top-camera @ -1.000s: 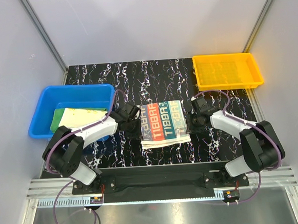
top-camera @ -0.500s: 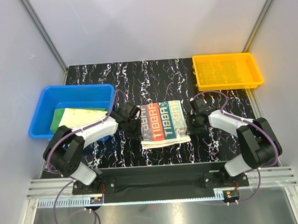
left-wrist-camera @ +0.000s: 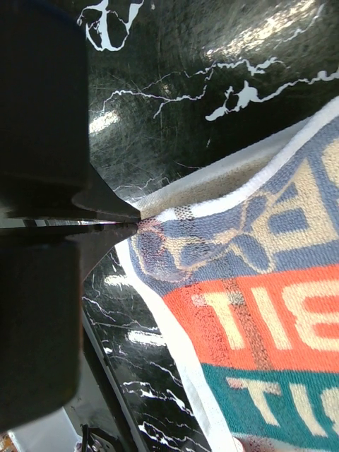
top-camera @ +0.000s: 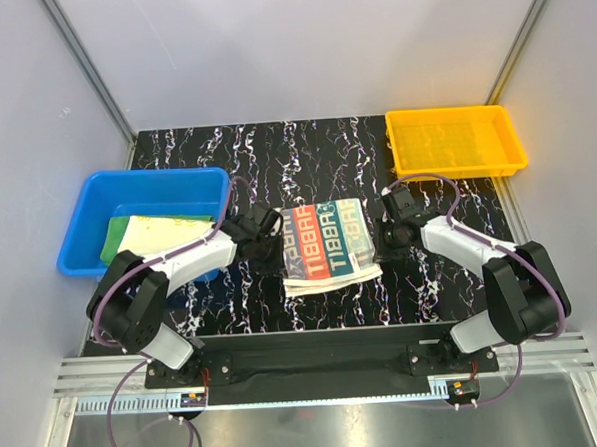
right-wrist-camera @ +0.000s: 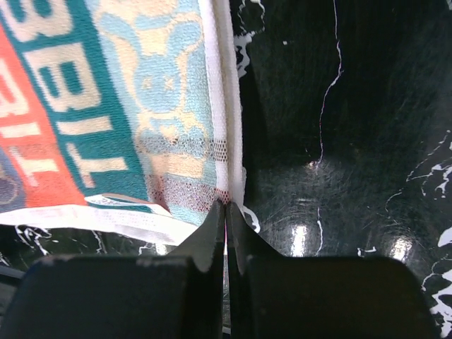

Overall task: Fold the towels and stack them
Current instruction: Fold the towel

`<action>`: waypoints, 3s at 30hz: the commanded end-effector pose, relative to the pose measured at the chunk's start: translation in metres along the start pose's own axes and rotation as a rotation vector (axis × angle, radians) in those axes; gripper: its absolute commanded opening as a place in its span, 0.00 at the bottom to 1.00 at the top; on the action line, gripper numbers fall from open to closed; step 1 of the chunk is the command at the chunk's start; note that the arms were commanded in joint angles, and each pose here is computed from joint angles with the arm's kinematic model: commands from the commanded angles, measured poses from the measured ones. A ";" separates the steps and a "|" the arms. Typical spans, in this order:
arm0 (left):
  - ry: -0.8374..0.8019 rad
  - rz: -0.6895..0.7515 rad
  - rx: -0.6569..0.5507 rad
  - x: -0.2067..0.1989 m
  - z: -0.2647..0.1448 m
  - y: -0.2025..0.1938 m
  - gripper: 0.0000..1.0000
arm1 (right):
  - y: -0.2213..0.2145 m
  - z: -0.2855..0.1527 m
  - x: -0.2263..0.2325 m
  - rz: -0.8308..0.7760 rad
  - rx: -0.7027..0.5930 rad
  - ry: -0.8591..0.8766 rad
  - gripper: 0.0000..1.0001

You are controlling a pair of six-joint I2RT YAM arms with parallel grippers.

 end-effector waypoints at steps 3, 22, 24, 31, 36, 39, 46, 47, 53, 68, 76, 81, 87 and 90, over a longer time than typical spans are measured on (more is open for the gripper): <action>0.005 0.021 -0.072 -0.008 -0.016 0.015 0.00 | 0.012 -0.020 0.013 -0.018 -0.077 0.032 0.00; 0.007 0.025 -0.057 -0.005 -0.010 0.013 0.00 | 0.000 0.000 0.014 -0.005 0.014 0.121 0.08; 0.005 0.026 -0.060 -0.006 -0.010 0.013 0.00 | 0.000 0.002 0.014 -0.001 0.018 0.127 0.14; 0.009 0.026 -0.057 -0.005 -0.010 0.013 0.00 | -0.002 0.009 0.011 0.003 0.043 0.107 0.21; 0.006 0.028 -0.057 -0.006 -0.009 0.013 0.00 | -0.003 0.010 0.010 -0.002 0.047 0.102 0.24; 0.006 0.026 -0.057 -0.006 -0.010 0.012 0.00 | -0.003 0.008 0.011 -0.009 0.047 0.110 0.25; 0.003 0.028 -0.056 -0.006 -0.009 0.013 0.00 | 0.000 0.004 0.013 -0.032 0.042 0.121 0.33; 0.005 0.026 -0.055 -0.005 -0.009 0.013 0.00 | 0.000 0.004 0.014 -0.030 0.039 0.127 0.31; 0.003 0.028 -0.057 -0.006 -0.010 0.014 0.00 | 0.002 -0.003 0.020 -0.031 0.014 0.189 0.21; 0.004 0.035 -0.053 -0.007 -0.010 0.016 0.00 | 0.004 -0.007 0.020 -0.034 -0.016 0.197 0.13; 0.000 0.034 -0.052 -0.007 -0.009 0.015 0.00 | 0.004 -0.013 0.014 -0.036 -0.046 0.115 0.37; -0.001 0.032 -0.051 -0.007 -0.008 0.015 0.00 | 0.004 -0.011 0.014 -0.040 -0.048 0.126 0.32; 0.001 0.030 -0.049 -0.006 -0.008 0.014 0.00 | 0.001 -0.001 0.013 -0.028 -0.016 0.126 0.29; 0.000 0.029 -0.049 -0.006 -0.008 0.013 0.00 | -0.001 0.002 0.010 -0.023 -0.006 0.106 0.28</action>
Point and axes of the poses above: each gripper's point midway between its finger pads, its own z axis out along the fingers, its own x axis along the line the jaws close on, y = z × x, the point moved 10 cm from there along -z, back along the fingers, and after that the axes turned 10 degrees about z, right-handed, at the moved point
